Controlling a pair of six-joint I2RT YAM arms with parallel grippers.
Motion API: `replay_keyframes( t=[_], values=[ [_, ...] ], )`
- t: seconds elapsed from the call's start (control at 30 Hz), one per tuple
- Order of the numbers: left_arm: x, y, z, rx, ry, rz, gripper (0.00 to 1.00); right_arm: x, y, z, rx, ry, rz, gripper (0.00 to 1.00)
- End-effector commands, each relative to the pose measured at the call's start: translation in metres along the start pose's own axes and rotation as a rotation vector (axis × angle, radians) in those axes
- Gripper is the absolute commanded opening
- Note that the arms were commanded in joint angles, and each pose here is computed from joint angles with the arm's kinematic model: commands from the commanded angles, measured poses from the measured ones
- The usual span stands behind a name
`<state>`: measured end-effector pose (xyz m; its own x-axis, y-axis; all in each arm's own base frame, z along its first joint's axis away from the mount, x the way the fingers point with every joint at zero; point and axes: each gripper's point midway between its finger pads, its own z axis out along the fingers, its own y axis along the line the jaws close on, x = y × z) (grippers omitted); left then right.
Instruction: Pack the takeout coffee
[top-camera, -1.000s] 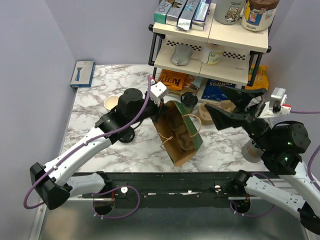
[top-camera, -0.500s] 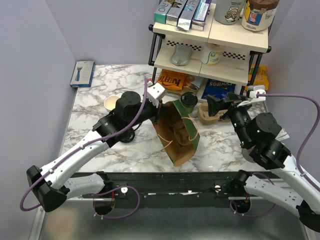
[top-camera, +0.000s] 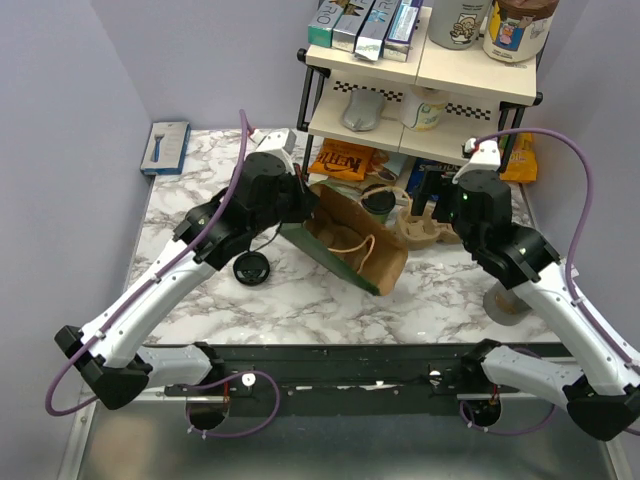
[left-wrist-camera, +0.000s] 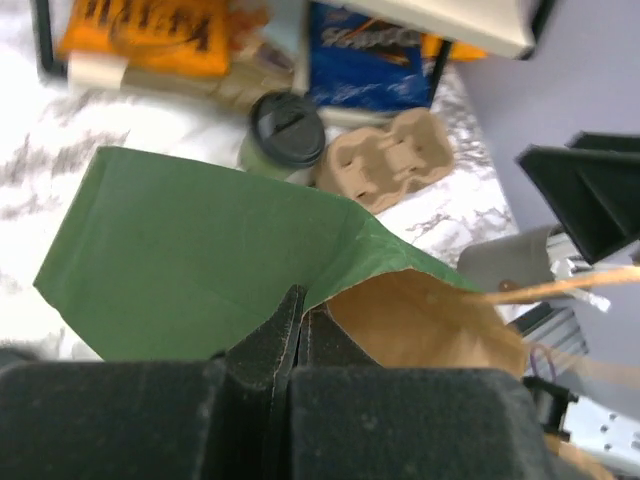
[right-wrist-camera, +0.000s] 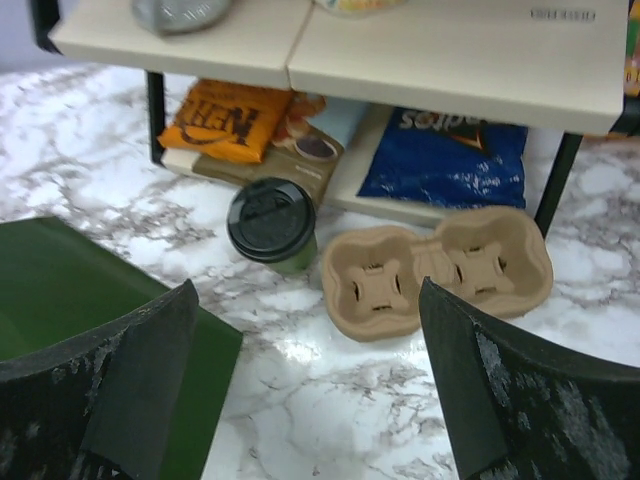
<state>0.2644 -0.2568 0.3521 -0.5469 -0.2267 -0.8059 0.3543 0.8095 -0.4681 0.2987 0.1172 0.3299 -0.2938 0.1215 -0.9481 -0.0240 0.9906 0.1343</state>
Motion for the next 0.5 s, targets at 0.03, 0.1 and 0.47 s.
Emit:
replay_keyframes(
  t=[0.03, 0.1, 0.47],
  values=[
    [0.031, 0.046, 0.009, -0.153, 0.158, -0.321, 0.0, 0.024, -0.001, 0.007, -0.036, 0.139, 0.043, 1.0],
    [0.03, 0.056, 0.01, -0.177, 0.152, -0.364, 0.0, 0.031, 0.0, 0.013, -0.044, 0.165, 0.047, 1.0],
    [0.038, 0.099, 0.015, -0.255, 0.187, -0.432, 0.06, 0.054, 0.035, 0.059, -0.196, 0.285, -0.1, 1.0]
  ],
)
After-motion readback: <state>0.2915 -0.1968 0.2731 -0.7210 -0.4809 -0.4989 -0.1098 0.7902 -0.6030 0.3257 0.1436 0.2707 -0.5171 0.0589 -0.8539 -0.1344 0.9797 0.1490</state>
